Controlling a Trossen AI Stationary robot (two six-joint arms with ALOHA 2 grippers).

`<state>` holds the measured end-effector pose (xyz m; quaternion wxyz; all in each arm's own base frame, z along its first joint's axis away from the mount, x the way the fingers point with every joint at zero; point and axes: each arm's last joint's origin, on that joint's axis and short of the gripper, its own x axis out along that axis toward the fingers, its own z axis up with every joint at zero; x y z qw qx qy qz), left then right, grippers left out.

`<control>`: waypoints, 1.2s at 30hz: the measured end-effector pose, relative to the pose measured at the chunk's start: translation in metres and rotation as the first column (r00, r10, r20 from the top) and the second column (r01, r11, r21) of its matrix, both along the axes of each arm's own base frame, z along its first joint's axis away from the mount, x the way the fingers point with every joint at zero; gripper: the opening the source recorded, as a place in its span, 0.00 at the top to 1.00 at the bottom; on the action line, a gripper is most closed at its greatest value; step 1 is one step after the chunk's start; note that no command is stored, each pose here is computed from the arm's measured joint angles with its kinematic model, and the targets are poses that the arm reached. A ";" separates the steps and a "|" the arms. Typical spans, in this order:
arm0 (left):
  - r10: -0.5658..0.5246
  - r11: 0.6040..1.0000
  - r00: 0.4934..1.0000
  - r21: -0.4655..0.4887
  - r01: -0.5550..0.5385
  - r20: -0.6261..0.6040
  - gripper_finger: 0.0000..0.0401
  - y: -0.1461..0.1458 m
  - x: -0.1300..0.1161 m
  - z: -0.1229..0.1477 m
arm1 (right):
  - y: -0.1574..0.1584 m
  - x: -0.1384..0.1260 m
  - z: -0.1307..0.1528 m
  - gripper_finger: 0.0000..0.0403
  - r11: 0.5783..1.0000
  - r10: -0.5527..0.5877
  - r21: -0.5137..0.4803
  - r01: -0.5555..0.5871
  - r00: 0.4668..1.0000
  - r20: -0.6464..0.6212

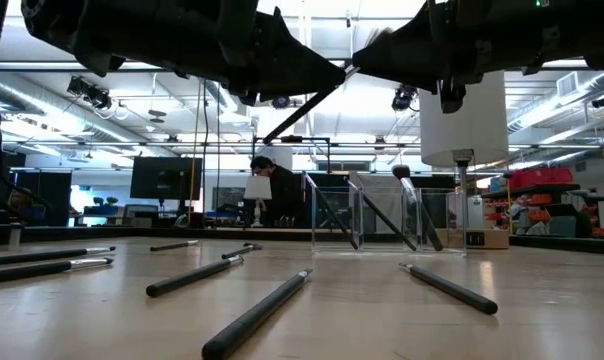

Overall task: Pick & Place Makeup Supplies
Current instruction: Put the black makeup brush into the transparent organizer

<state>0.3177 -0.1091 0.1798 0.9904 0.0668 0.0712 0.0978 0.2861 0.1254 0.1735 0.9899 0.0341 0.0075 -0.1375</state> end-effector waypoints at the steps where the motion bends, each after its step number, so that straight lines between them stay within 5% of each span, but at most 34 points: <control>1: 0.000 1.000 1.000 0.000 0.000 0.000 0.72 0.000 0.000 0.000 | 0.000 0.000 0.000 0.98 1.000 0.000 -0.003 0.000 1.000 -0.005; 8: 0.094 0.994 0.995 0.046 -0.096 0.044 0.52 -0.004 -0.003 0.006 | -0.009 -0.018 0.021 0.98 0.999 -0.012 0.031 0.017 0.991 -0.134; 15: 0.321 0.934 0.946 0.155 -0.323 0.039 0.45 -0.012 -0.012 0.006 | -0.033 -0.060 0.066 0.98 0.992 -0.034 0.109 0.057 0.978 -0.204; 24: 0.272 0.952 0.962 0.136 -0.274 0.037 0.45 -0.009 -0.009 0.005 | -0.077 -0.086 0.115 0.98 0.968 -0.116 0.142 0.209 0.866 -0.487; 36: 0.282 0.952 0.959 0.118 -0.281 0.014 0.45 -0.004 -0.008 0.002 | -0.124 -0.079 0.106 0.98 0.941 -0.062 0.216 0.262 0.758 -0.649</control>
